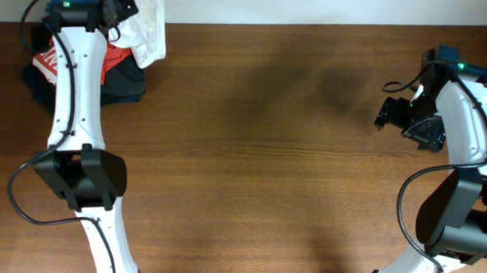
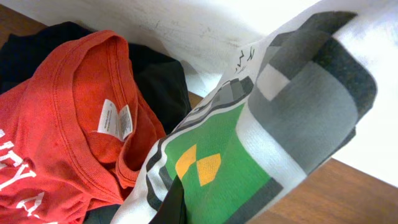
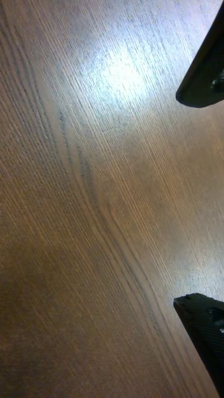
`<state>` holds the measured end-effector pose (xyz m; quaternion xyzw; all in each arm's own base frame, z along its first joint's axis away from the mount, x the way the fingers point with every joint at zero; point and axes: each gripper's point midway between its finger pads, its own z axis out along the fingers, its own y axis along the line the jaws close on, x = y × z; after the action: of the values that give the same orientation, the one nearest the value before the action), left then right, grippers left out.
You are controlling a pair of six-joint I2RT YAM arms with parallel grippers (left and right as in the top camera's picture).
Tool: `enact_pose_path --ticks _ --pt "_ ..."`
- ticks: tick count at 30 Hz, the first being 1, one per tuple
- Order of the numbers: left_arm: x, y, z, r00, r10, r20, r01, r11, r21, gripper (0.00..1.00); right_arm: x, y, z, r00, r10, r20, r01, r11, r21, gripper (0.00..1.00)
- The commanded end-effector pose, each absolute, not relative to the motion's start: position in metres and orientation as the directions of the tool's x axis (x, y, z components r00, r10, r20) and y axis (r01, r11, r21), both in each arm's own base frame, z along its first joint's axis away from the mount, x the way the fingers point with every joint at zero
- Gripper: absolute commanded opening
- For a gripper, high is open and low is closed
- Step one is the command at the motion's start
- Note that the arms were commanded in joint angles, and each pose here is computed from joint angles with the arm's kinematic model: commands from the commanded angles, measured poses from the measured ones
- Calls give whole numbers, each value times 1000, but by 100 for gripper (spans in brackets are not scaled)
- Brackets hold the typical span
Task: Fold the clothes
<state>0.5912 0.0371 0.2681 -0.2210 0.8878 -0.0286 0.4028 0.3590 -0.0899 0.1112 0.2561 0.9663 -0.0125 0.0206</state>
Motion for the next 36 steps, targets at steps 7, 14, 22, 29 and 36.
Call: enact_pose_path --ticks 7,14,22,29,36 --pt "577 105 297 -439 -489 -754 -525 820 -227 1 361 -93 121 -862 501 -78 504 864 -14 99" --pt "569 184 241 -360 -465 -809 -731 679 -65 6 361 -93 121 -862 501 -78 504 864 -14 99" --pt "537 240 196 -384 -525 -760 -800 600 -10 65 361 -93 121 -862 501 -78 504 864 -14 99" --pt "543 211 236 -360 -516 -778 -744 662 -95 53 361 -93 121 -862 501 -78 504 864 -14 99" --pt "607 161 205 -378 -525 -762 -565 783 -259 18 361 -93 121 -862 501 -78 504 864 -14 99"
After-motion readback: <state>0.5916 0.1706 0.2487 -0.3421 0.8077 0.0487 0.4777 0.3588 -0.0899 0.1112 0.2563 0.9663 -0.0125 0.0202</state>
